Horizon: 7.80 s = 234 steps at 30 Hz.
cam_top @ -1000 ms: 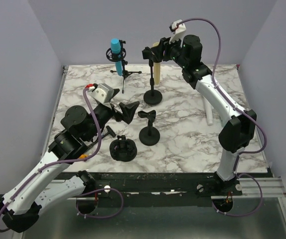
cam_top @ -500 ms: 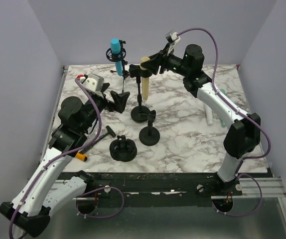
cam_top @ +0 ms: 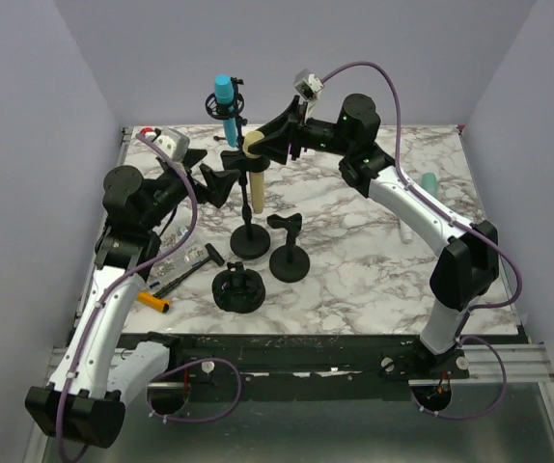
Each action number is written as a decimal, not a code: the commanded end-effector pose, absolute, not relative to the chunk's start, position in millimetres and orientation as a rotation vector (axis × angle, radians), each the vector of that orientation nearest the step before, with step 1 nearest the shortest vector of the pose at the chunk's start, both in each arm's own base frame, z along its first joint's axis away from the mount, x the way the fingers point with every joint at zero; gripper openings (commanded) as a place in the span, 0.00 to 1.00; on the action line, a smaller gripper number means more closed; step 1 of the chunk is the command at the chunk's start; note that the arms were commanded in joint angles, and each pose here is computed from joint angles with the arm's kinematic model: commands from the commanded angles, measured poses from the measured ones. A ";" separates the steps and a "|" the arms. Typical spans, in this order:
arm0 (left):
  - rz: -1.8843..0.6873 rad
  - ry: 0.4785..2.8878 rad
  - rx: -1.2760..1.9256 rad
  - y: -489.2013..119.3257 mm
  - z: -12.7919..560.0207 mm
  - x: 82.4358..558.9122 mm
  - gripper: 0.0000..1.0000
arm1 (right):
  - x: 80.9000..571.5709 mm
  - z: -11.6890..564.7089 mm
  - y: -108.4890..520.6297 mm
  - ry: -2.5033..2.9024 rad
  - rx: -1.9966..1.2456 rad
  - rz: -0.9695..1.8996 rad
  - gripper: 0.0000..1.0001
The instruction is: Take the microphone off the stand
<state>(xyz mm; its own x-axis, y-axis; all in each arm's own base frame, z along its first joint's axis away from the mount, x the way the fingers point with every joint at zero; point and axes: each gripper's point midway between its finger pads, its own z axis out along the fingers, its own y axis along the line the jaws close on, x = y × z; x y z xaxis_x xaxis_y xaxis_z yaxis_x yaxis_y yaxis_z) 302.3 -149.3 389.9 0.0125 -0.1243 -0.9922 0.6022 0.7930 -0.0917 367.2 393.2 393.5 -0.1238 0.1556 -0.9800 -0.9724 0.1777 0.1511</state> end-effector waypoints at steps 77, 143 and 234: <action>-0.833 1.575 0.802 -169.3 313.7 349.5 0.00 | 368.2 401.5 401.5 1.169 -0.973 1.245 0.01; -0.745 1.678 0.346 -138.5 364.1 354.9 0.95 | 487.0 165.4 68.7 2.282 0.034 -0.232 0.01; -0.728 1.595 0.394 -148.0 378.1 328.6 0.99 | 372.3 324.0 385.1 1.788 0.149 1.476 1.00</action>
<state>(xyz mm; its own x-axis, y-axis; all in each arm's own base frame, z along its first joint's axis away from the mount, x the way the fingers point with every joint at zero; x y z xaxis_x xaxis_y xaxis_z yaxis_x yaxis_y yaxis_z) 327.4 -147.7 379.1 -0.1655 -0.1522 -0.9744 0.6380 0.7369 -0.2235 360.0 377.6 318.8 -0.7041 0.5225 -0.4808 -0.3785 0.2967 0.8768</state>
